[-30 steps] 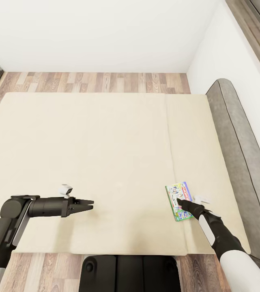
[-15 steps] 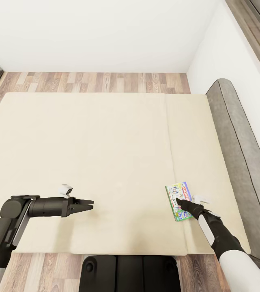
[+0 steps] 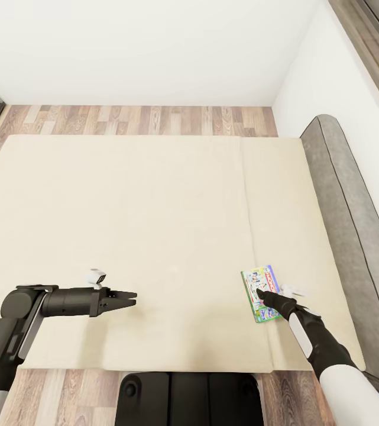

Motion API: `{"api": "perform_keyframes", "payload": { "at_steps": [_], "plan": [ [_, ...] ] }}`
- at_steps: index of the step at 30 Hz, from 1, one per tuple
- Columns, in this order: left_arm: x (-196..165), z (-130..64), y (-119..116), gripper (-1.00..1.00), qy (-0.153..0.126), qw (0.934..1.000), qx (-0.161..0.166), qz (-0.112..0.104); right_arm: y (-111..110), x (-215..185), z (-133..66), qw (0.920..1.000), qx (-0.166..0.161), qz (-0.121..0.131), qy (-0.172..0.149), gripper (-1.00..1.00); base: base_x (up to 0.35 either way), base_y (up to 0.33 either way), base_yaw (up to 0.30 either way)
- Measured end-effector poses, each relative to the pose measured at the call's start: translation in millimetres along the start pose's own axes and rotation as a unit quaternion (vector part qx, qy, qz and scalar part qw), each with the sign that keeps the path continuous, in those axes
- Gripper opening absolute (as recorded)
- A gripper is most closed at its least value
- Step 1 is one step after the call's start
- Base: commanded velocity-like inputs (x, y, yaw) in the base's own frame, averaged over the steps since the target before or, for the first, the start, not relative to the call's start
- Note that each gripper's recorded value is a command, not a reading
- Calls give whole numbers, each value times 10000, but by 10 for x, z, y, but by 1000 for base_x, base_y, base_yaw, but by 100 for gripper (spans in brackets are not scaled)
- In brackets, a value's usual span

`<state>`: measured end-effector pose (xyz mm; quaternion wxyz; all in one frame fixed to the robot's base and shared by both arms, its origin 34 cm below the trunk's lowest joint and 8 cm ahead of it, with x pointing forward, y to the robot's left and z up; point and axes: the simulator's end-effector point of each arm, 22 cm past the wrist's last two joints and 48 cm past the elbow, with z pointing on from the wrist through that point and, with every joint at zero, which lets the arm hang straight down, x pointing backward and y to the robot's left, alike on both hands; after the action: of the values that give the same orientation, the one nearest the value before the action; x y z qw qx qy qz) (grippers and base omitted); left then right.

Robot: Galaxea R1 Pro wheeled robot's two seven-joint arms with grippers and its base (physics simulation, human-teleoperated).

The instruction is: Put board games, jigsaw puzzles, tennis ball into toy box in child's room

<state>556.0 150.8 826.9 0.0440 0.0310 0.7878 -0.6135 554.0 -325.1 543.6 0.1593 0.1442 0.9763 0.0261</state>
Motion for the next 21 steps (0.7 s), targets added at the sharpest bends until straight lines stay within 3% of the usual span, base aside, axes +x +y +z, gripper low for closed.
{"api": "perform_keyframes", "payload": {
  "at_steps": [21],
  "plan": [
    [-1,-1,-1,100,-2,10000,2,0,-30,-124,-10,9997,13,-56,-257,100,0,0,0]
  ]
}}
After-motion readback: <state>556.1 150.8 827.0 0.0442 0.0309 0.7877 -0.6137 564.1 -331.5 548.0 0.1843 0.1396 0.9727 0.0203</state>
